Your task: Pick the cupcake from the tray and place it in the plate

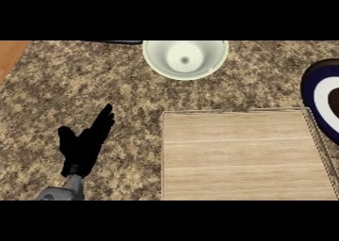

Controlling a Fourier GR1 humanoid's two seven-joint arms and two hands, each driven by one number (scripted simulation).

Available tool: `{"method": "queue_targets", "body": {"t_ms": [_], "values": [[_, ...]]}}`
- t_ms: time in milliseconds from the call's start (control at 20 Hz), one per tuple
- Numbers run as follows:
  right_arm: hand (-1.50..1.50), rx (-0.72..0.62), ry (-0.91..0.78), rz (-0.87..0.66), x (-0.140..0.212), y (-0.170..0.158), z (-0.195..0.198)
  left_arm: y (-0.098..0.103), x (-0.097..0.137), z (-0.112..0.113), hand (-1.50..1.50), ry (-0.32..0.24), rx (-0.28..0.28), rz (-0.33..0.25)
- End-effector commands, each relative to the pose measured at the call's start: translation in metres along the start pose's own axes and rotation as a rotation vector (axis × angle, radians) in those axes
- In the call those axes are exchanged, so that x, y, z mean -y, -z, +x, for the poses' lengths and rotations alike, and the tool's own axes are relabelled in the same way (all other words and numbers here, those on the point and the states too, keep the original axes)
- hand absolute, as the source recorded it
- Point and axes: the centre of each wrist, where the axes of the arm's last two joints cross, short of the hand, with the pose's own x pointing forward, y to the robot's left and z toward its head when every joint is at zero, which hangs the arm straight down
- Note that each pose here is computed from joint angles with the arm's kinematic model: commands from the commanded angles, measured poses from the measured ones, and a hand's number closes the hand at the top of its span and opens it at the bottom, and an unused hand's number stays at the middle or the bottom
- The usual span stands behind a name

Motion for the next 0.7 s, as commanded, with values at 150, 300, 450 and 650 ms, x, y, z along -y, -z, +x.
{"method": "queue_targets", "body": {"t_ms": [150,300,450,650], "values": [[1.5,-0.271,0.024,-0.197,-0.013,-0.001,-0.035,-0.006,-0.013,-0.017,0.0,-0.011,-0.078,0.042],[1.5,-0.292,0.014,-0.222,-0.015,-0.012,-0.046,-0.006,-0.001,-0.017,0.0,-0.027,-0.086,0.02],[1.5,-0.299,0.004,-0.244,-0.024,-0.018,-0.075,-0.007,-0.004,-0.021,0.0,-0.027,-0.108,0.034],[1.5,-0.317,0.011,-0.278,-0.026,-0.008,-0.079,-0.008,-0.018,-0.024,0.0,-0.019,-0.099,0.067]]}}
